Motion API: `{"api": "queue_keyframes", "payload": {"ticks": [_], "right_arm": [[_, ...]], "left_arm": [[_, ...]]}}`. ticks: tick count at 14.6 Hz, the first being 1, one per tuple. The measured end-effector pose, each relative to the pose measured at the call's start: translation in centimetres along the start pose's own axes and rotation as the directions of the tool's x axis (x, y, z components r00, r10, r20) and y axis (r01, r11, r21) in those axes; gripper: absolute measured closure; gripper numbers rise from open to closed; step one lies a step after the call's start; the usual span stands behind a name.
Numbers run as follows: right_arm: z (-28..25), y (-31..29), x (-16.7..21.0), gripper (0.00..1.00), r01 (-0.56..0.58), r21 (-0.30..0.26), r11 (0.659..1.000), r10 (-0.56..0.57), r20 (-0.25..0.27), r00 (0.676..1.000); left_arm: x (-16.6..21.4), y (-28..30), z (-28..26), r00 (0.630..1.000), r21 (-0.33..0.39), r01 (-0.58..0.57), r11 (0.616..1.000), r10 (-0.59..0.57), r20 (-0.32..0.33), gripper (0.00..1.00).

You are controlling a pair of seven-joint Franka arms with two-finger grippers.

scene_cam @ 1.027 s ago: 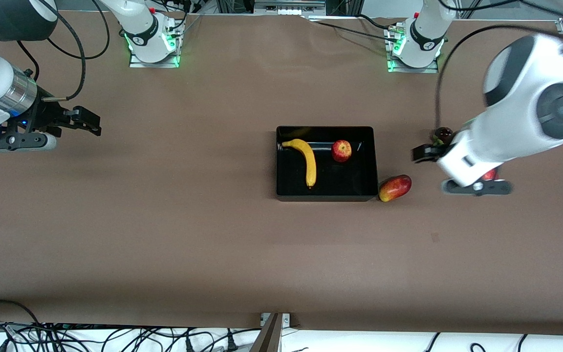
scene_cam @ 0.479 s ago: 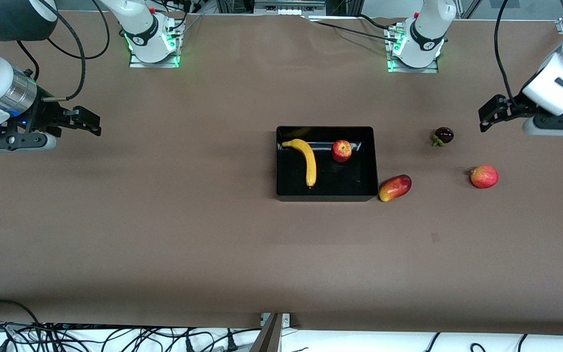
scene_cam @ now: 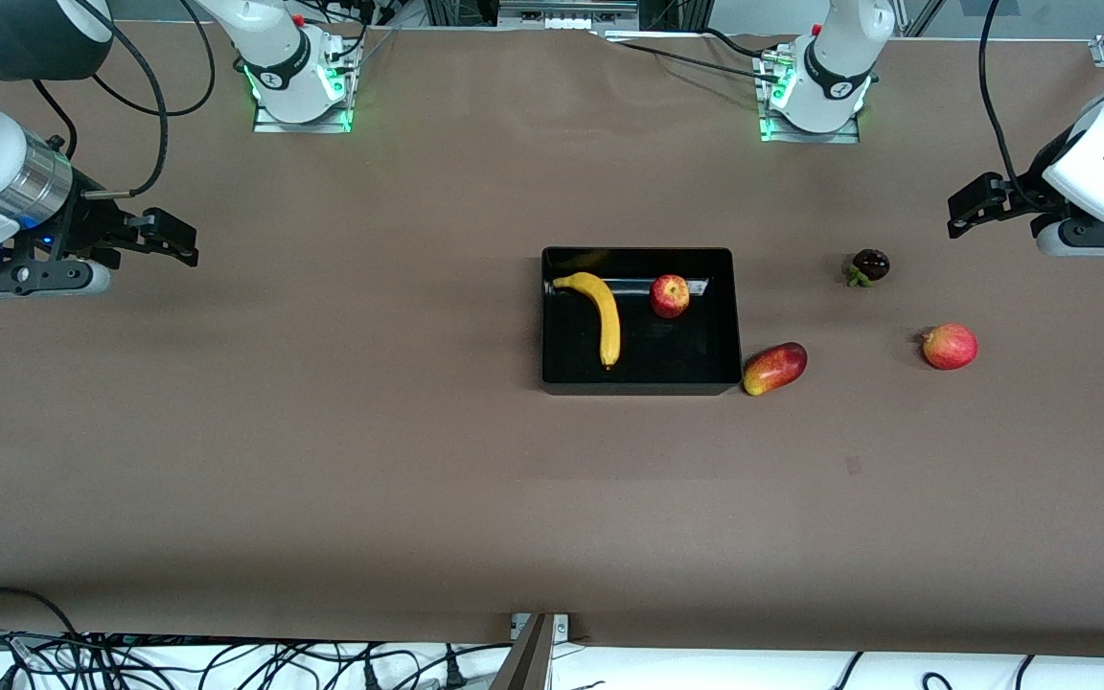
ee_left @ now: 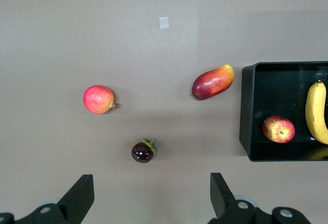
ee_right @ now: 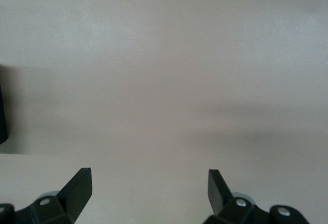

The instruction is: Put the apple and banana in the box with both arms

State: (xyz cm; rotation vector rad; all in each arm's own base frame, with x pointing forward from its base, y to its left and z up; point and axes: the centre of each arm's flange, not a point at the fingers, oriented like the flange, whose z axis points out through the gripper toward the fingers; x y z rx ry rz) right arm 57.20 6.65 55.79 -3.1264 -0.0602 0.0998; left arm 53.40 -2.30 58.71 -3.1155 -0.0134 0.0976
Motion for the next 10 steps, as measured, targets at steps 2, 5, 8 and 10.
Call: {"api": "queue_keyframes", "payload": {"ticks": [2,5,8,10], "right_arm": [[0.0,0.0,0.0,0.0,0.0,0.0,1.0,0.0,0.0,1.0],[0.0,0.0,0.0,0.0,0.0,0.0,1.0,0.0,0.0,1.0],[0.0,0.0,0.0,0.0,0.0,0.0,1.0,0.0,0.0,1.0],[0.0,0.0,0.0,0.0,0.0,0.0,1.0,0.0,0.0,1.0]], "left_arm": [[-0.08,0.05,0.12,1.0,0.001,-0.001,1.0,0.001,0.011,0.0],[0.05,0.12,0.13,1.0,0.001,-0.002,1.0,0.002,0.017,0.0],[0.3,0.29,0.13,1.0,0.001,-0.006,1.0,0.006,0.019,0.0],[0.51,0.64,0.01,1.0,0.002,-0.012,1.0,0.012,0.02,0.0]]}}
